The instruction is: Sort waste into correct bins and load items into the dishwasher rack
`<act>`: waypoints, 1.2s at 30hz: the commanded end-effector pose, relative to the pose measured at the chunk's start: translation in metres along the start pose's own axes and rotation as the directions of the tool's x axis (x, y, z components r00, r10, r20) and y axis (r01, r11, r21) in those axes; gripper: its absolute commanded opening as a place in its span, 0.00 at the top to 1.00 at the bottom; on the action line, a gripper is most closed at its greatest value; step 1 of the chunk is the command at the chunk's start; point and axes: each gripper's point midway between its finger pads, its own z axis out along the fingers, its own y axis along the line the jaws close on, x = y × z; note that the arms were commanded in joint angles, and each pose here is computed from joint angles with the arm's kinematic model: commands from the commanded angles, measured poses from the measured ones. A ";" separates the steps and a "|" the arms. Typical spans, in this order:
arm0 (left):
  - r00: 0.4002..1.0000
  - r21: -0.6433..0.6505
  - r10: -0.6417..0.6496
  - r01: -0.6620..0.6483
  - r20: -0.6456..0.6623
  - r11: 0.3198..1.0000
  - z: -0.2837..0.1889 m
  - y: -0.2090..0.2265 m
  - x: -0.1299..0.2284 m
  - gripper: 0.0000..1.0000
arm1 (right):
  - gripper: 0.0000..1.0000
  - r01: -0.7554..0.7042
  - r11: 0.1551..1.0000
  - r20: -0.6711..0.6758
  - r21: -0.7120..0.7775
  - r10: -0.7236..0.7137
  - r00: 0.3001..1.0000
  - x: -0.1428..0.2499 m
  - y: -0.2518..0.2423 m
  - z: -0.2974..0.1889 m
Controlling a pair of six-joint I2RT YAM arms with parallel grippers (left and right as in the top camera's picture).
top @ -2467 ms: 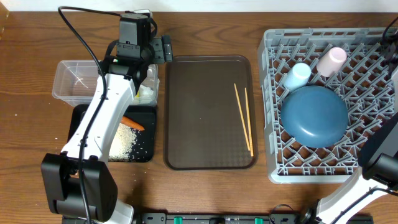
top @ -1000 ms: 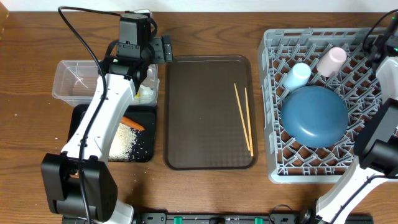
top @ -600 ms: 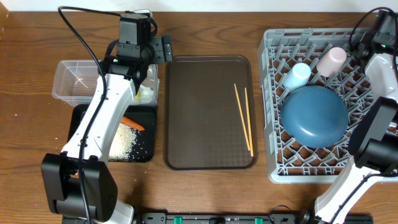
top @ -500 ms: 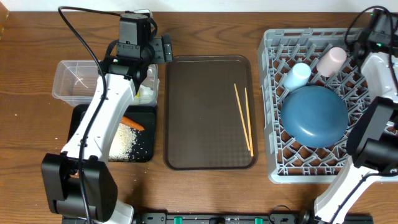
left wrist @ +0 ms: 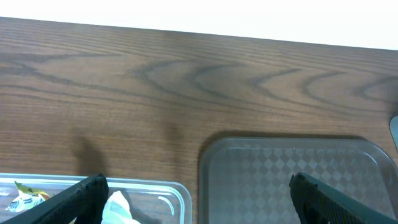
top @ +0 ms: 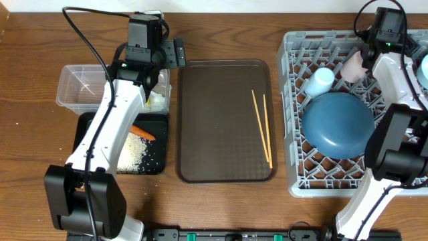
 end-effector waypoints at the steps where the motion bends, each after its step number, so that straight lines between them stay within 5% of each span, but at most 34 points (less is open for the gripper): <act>1: 1.000 -0.011 -0.009 0.009 -0.006 1.000 0.002 0.003 0.002 0.06 | 0.39 -0.282 0.953 0.135 -0.109 0.295 0.946 -0.010 -0.023 -0.034; 8: 1.000 -0.011 -0.009 0.009 -0.006 1.000 0.002 0.003 0.002 0.06 | 0.44 -0.642 0.693 0.191 -0.328 0.714 0.673 0.017 -0.081 -0.072; 14: 1.000 -0.011 -0.009 0.009 -0.006 1.000 0.002 0.003 0.002 0.06 | 0.47 -0.899 0.211 0.061 -0.383 0.977 0.203 0.091 -0.139 -0.087; 18: 1.000 -0.011 -0.009 0.009 -0.006 1.000 0.002 0.003 0.002 0.06 | 0.52 -0.916 -0.119 -0.124 -0.382 0.989 -0.077 0.147 -0.141 -0.070; 20: 1.000 -0.011 -0.009 0.009 -0.006 1.000 0.002 0.003 0.002 0.06 | 0.55 -0.900 -0.229 -0.209 -0.370 0.965 -0.160 0.168 -0.134 -0.058; 26: 1.000 -0.011 -0.009 0.009 -0.006 1.000 0.002 0.003 0.002 0.06 | 0.58 -0.864 -0.356 -0.355 -0.357 0.907 -0.227 0.199 -0.111 -0.021; 36: 1.000 -0.011 -0.009 0.009 -0.006 1.000 0.002 0.003 0.002 0.06 | 0.58 -0.873 -0.357 -0.436 -0.332 0.879 -0.193 0.176 -0.067 0.045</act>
